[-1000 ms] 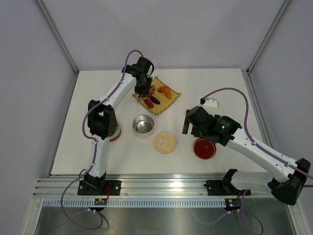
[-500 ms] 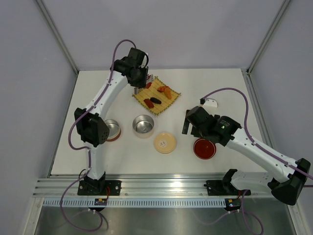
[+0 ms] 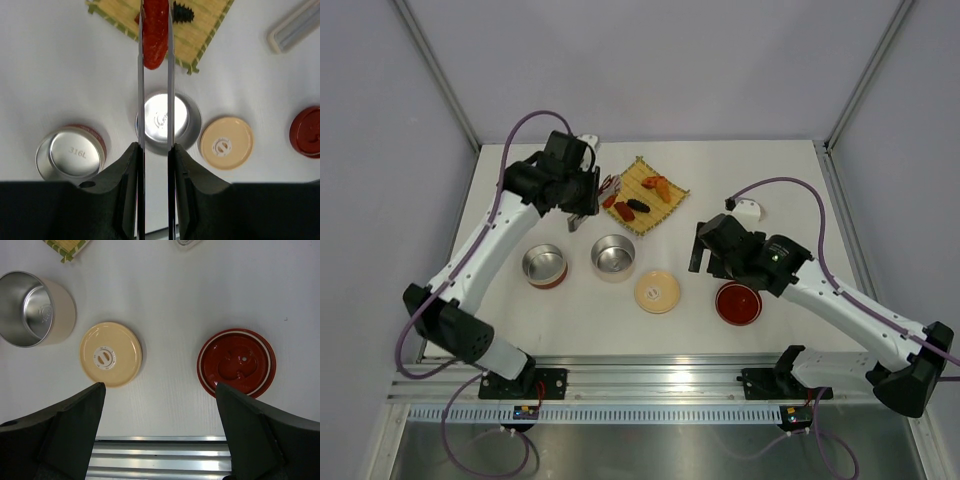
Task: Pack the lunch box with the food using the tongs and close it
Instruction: Place the fake food in the packing box.
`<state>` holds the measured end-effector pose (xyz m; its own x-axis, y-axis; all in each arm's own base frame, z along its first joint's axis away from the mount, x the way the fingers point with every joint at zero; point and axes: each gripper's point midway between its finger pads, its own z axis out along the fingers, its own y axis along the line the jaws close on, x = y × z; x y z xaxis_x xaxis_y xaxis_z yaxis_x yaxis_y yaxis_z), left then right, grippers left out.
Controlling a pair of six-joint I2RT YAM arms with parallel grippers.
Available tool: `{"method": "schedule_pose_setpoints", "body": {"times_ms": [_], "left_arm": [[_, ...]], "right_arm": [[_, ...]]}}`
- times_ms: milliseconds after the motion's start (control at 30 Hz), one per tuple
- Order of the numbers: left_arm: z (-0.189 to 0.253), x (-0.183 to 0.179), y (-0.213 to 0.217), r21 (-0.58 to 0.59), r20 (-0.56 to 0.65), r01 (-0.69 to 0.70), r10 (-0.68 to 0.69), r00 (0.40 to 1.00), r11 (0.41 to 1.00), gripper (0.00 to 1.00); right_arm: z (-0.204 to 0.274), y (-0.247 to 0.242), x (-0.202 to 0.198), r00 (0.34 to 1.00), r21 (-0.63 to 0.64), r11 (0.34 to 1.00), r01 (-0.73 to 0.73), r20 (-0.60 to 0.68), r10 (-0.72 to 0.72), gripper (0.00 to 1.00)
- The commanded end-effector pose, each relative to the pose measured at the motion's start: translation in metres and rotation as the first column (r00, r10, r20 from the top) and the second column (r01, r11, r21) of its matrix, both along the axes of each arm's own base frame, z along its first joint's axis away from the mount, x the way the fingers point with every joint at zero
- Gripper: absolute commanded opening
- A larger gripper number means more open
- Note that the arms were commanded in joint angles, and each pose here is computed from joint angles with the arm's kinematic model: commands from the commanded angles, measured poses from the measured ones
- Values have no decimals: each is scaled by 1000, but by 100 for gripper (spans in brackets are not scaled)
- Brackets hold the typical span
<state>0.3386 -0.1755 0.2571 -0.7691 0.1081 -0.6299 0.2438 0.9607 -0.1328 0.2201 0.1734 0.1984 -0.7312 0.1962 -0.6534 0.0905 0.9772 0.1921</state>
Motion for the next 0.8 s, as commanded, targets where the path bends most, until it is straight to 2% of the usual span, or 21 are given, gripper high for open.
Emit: {"method": "schedule_pose_setpoints", "body": {"times_ms": [0,33,100,133,367,600,767], "left_arm": [[4,-41,2,-67,9,7,-7,1000,998,0],[13,-53,5,-102,30,-3,6,1000,995,0],[-4,-69,12,-100,-5,-33,32,999,994,0],[1,-78,18,-118,14,-41,43,999,992,0],[-29,-109,22,-174,-52,-68,60,997,982,0],[-49,-104,13,-216,-86,-105,88,992,971,0],[-63,-103,15,-193,-104,-124,106,989,973,0]], "right_arm": [[16,13,10,999,39,999,-22,37,21,100],[18,16,11,999,48,998,-27,45,25,99],[16,19,12,998,46,998,-41,41,39,99],[17,20,12,998,47,998,-46,39,44,100],[14,27,13,997,58,996,-63,35,61,100],[13,26,11,998,64,996,-54,29,52,100],[14,18,7,999,66,997,-34,35,32,100]]}}
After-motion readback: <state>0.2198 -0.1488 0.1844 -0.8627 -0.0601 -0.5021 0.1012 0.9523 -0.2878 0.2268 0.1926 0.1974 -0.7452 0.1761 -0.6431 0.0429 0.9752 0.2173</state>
